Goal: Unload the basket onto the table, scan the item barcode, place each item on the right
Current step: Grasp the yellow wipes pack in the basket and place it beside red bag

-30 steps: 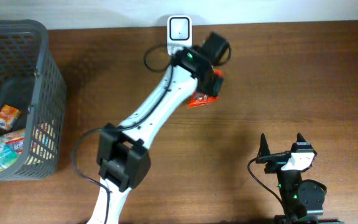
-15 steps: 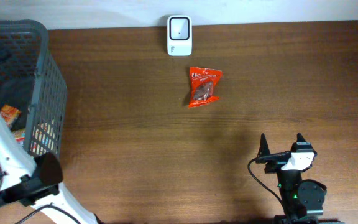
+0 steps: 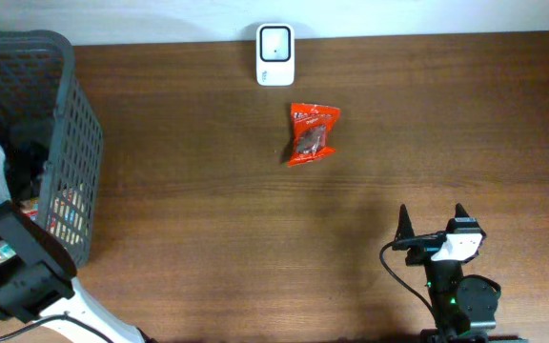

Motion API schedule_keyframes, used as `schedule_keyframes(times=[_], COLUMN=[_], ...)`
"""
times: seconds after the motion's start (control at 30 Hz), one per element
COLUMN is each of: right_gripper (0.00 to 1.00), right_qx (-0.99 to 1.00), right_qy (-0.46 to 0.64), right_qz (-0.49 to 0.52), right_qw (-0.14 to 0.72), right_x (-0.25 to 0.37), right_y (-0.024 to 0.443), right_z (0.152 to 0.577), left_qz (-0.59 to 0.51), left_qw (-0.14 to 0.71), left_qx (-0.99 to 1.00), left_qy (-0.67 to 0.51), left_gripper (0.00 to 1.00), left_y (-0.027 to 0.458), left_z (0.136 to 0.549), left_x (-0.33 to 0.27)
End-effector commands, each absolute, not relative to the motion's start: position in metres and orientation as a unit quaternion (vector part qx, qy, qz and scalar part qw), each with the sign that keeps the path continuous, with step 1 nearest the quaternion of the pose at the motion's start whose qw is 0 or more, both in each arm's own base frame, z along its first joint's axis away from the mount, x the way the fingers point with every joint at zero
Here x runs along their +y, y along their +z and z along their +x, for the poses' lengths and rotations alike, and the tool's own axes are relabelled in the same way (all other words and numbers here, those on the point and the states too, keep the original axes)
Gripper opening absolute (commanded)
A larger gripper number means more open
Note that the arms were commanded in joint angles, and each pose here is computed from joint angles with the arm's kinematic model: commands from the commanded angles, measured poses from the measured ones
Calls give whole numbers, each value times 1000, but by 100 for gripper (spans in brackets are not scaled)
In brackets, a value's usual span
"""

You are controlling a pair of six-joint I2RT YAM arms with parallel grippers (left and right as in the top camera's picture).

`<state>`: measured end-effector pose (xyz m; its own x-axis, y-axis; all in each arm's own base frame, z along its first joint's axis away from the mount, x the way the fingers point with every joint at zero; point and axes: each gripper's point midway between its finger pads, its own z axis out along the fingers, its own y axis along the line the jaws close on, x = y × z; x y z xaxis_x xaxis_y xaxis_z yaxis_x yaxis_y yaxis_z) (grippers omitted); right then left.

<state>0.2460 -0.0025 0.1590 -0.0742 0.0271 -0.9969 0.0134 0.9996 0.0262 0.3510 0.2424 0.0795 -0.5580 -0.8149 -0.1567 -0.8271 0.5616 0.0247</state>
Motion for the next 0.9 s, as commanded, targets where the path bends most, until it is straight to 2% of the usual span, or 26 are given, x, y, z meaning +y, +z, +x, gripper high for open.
schedule_keyframes(times=[0.0, 0.17, 0.2, 0.23, 0.27, 0.33, 0.37, 0.5, 0.6, 0.63, 0.67, 0.7, 0.8, 0.87], right_gripper=[98, 98, 98, 98, 98, 98, 98, 98, 99, 98, 98, 98, 98, 98], right_qx=[734, 734, 734, 734, 734, 734, 734, 734, 734, 734, 734, 734, 734, 734], right_qy=[3, 3, 3, 3, 3, 3, 3, 3, 3, 3, 3, 3, 3, 3], right_qz=[22, 22, 22, 22, 22, 22, 22, 22, 22, 22, 22, 22, 22, 22], right_qw=[678, 678, 678, 678, 678, 678, 678, 678, 678, 678, 678, 678, 678, 678], right_x=[-5, -5, -5, -5, -5, -5, -5, -5, -5, -5, -5, -5, -5, -5], right_y=[155, 155, 155, 155, 155, 155, 155, 155, 155, 155, 155, 155, 155, 155], right_z=[246, 246, 246, 246, 246, 246, 246, 246, 246, 246, 246, 246, 246, 246], left_qz=[-533, -574, -573, -573, -573, -572, -572, -569, -523, -508, -504, -487, -424, -379], left_qw=[43, 15, 16, 18, 13, 6, 2, 4, 98, 160, 193, 269, 394, 443], left_qx=[845, 817, 817, 817, 817, 817, 818, 821, 846, 845, 841, 830, 815, 813], left_qy=[17, 51, 60, 69, 69, 67, 61, 33, 35, 38, 40, 40, 25, -11], left_gripper=[95, 95, 92, 76, 41, 3, 0, 0, 0, 0, 0, 0, 0, 0], left_y=[55, 30, 28, 23, 20, 21, 23, 68, 168, 220, 244, 299, 392, 431], left_z=[341, 317, 315, 312, 310, 306, 306, 315, 339, 347, 351, 355, 354, 351], left_x=[225, 224, 226, 228, 226, 224, 221, 215, 231, 236, 238, 239, 214, 175])
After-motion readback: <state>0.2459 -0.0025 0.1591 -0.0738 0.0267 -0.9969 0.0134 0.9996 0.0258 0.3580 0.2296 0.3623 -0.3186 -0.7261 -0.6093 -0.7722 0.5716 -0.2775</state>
